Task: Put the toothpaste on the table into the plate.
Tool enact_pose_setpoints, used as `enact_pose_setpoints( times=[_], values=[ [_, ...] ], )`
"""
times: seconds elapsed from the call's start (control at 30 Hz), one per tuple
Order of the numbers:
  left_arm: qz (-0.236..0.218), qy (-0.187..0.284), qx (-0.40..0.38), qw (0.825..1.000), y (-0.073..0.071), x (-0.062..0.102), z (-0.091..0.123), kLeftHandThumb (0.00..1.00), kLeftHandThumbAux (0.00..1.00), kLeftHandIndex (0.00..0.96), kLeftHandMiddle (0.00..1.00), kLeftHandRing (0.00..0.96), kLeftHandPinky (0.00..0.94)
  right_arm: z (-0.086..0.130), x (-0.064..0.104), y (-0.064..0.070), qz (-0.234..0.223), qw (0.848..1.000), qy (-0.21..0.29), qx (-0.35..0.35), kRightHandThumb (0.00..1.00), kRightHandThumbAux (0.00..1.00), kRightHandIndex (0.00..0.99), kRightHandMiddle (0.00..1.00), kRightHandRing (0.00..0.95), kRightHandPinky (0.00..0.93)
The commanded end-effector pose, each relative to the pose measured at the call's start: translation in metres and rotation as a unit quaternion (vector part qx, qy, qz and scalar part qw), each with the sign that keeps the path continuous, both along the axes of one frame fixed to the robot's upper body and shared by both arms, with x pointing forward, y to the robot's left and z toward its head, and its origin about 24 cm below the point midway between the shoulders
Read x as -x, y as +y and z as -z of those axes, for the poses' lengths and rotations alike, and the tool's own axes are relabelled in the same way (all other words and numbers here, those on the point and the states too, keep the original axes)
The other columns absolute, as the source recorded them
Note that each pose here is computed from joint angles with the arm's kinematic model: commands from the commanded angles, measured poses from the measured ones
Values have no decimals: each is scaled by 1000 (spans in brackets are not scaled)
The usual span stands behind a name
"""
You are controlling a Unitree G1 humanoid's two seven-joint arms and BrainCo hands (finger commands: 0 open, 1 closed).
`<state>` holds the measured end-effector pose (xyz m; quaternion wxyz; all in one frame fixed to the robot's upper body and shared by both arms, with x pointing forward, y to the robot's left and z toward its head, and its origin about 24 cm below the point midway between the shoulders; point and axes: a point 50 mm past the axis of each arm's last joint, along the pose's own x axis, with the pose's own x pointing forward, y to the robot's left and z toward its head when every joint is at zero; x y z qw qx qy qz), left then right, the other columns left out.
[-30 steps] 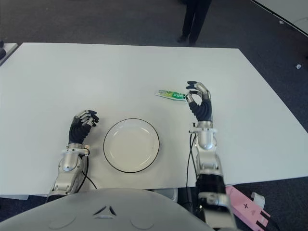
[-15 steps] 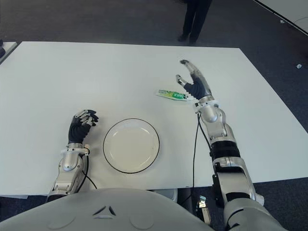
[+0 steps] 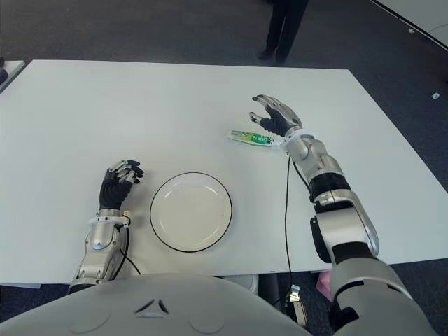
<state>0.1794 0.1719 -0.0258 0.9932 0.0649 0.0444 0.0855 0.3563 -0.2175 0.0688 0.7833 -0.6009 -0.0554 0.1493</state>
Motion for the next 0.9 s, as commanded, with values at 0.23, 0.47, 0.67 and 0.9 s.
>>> enact_pose_setpoints(
  times=[0.23, 0.47, 0.67, 0.9],
  values=[
    [-11, 43, 8, 999, -1, 11, 12, 704, 721, 430, 531, 537, 540, 14, -8, 11, -12, 995, 39, 94, 593, 147, 0, 0, 0, 0],
    [-14, 44, 5, 999, -1, 13, 12, 704, 721, 431, 532, 536, 538, 19, -10, 14, -15, 989, 56, 135, 611, 145, 0, 0, 0, 0],
    [-16, 39, 4, 999, 0, 16, 11, 704, 720, 431, 538, 540, 545, 25, -10, 19, -22, 984, 76, 159, 614, 141, 0, 0, 0, 0],
    [-16, 37, 0, 999, 0, 18, 11, 705, 720, 431, 535, 541, 551, 31, -8, 21, -19, 980, 96, 172, 609, 141, 0, 0, 0, 0]
  ],
)
